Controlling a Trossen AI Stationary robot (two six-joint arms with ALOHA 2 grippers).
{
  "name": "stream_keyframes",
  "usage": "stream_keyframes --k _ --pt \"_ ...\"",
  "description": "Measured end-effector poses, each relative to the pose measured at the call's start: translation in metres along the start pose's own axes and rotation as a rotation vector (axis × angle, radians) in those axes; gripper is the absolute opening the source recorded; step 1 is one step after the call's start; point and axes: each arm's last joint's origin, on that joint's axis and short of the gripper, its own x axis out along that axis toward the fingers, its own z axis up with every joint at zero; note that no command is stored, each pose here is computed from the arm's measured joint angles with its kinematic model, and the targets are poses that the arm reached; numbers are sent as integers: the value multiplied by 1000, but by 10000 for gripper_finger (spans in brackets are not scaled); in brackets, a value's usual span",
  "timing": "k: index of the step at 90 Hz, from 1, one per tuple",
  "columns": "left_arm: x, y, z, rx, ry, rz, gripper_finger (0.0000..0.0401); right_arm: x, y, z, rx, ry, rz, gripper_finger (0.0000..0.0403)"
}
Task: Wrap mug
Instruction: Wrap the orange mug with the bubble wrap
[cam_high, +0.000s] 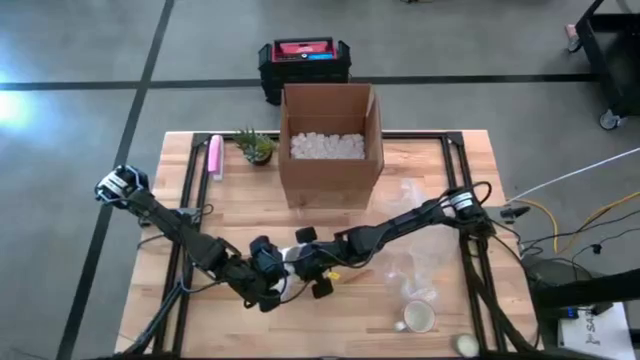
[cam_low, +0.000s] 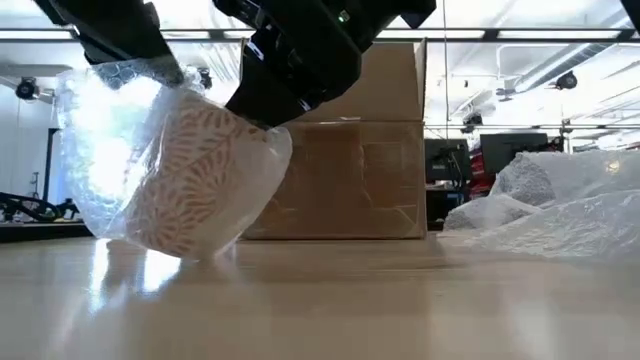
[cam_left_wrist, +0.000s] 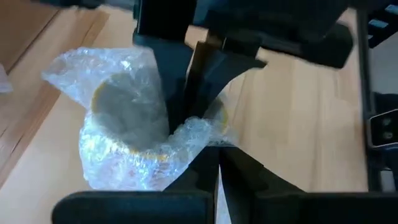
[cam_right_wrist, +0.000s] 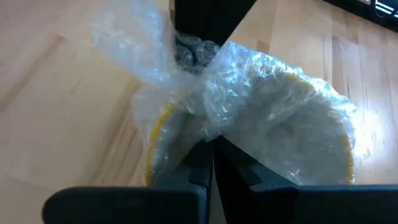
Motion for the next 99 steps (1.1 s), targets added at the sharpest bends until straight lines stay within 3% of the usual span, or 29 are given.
stream_keyframes --k 37,67,99 --pt "9 7 -4 -33 -80 115 0 -1 5 4 1 -8 6 2" --pt "20 13 -13 -37 -65 156 0 -1 4 4 20 -9 4 2" --pt "20 14 -14 -30 -52 162 0 -26 -12 7 58 53 -4 2"
